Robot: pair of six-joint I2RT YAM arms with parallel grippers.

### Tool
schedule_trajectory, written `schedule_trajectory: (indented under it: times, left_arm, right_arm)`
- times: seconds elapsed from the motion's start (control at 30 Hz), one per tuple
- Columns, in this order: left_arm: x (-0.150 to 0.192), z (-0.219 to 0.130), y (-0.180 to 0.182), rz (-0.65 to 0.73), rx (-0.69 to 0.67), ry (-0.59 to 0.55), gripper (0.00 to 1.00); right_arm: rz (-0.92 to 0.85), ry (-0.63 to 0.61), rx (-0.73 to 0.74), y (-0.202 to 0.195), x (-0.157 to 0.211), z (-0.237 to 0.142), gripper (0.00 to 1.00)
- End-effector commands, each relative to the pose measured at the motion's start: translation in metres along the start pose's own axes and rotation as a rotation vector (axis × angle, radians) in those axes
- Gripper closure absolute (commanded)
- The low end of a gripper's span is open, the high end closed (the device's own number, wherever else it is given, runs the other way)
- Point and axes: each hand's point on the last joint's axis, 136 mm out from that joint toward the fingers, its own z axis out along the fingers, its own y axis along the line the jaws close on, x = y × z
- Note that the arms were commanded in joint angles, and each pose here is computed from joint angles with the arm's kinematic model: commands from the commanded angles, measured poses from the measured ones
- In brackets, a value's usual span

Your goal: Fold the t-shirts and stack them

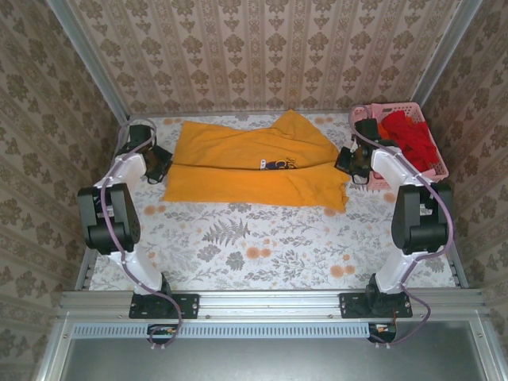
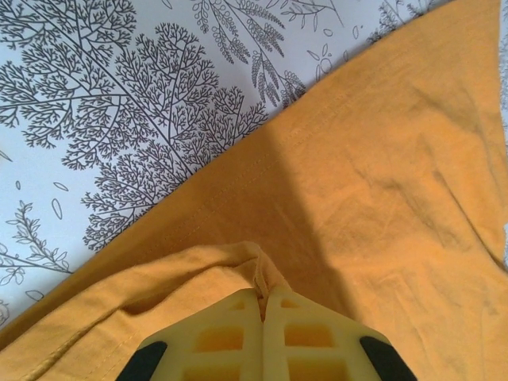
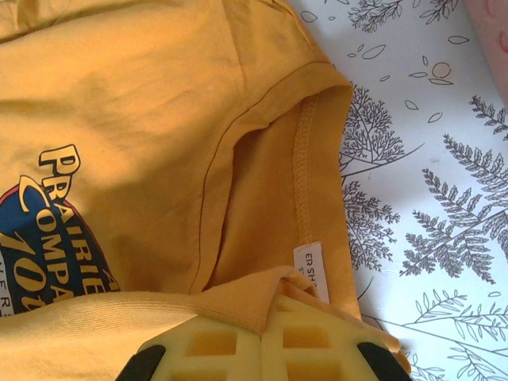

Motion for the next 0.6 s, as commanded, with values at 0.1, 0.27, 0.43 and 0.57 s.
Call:
schedule_trajectory:
  times: [0.1, 0.27, 0.43, 0.57]
  left_arm:
    - [-0.004, 0.007, -0.007, 0.023, -0.009, -0.005, 1.0]
    - [-0.005, 0.009, -0.007, 0.023, -0.02, -0.01, 1.0]
    - [-0.009, 0.009, 0.002, 0.021, -0.038, -0.014, 1.0]
    - [-0.006, 0.011, -0.004, 0.029, -0.021, -0.005, 0.63]
  right_arm:
    - [-0.014, -0.042, -0.006, 0.0, -0.023, 0.006, 1.0]
    - [-0.015, -0.04, -0.02, 0.003, -0.029, 0.013, 1.0]
    - [-0.029, -0.046, -0.013, 0.006, -0.039, 0.016, 0.95]
    - [-0.056, -0.082, -0.018, 0.011, -0.049, 0.005, 0.58]
